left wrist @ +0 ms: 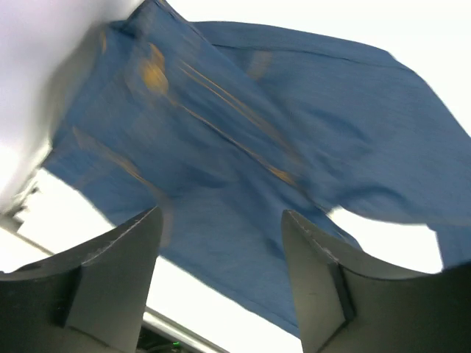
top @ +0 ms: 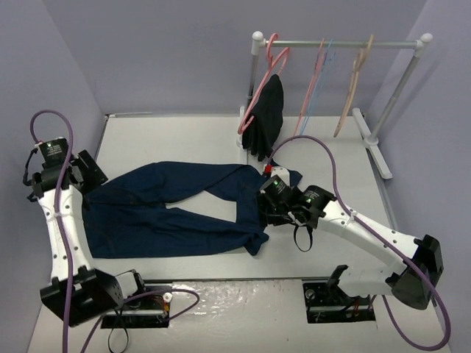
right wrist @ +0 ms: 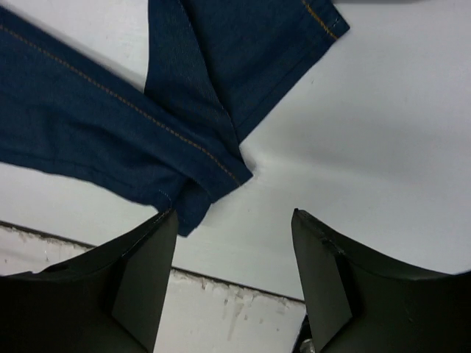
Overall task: Place the trousers on the hanger
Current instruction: Flatten out the trousers at the center of the board.
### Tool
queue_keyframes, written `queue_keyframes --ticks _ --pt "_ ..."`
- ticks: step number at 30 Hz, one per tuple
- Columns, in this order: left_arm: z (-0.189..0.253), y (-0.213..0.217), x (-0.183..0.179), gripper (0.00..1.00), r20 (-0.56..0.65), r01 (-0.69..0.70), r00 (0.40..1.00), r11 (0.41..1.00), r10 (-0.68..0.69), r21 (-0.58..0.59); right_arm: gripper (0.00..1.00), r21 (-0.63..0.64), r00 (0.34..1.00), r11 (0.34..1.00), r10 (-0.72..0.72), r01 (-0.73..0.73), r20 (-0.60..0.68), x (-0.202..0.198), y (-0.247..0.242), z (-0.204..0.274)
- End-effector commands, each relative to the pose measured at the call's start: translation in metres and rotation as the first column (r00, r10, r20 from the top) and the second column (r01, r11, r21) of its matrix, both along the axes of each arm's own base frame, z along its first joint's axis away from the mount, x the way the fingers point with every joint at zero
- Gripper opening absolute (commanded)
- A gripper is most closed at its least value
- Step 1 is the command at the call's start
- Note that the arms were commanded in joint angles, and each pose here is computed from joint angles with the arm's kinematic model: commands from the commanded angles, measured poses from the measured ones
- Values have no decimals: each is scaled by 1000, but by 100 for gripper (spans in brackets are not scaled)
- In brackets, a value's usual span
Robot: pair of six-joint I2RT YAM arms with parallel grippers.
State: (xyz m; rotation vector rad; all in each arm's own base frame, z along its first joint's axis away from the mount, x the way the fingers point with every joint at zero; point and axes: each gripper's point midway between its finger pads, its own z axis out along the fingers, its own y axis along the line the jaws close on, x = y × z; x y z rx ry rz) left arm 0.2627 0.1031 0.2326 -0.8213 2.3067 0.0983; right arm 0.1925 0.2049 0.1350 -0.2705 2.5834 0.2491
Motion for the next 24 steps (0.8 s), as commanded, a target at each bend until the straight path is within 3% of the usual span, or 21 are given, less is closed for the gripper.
queue_keyframes --ticks 1,4,6,11,19,21,24 --pt "8 -41 -15 69 29 138 990 990 -138 12 59 74 996 995 69 -73 52 32 41 -5" --pt "9 -30 -33 77 -12 108 994 985 -107 135 59 71 992 992 95 -101 78 49 56 -14" --pt "5 -30 -36 78 -26 100 995 986 -98 134 59 66 992 992 103 -108 79 60 64 -25" --pt "-14 -79 -25 79 29 252 968 967 -251 -42 58 23 993 997 69 -71 99 87 71 -54" --pt "-69 -149 -44 78 -5 383 921 905 -390 -186 48 49 995 995 81 -84 63 99 79 -85" --pt "-85 -160 -50 78 -23 394 913 894 -408 -215 38 38 996 996 75 -77 51 97 74 -93" --pt "-98 -166 -51 78 -34 400 908 888 -418 -228 7 34 996 998 51 -53 77 98 65 -87"
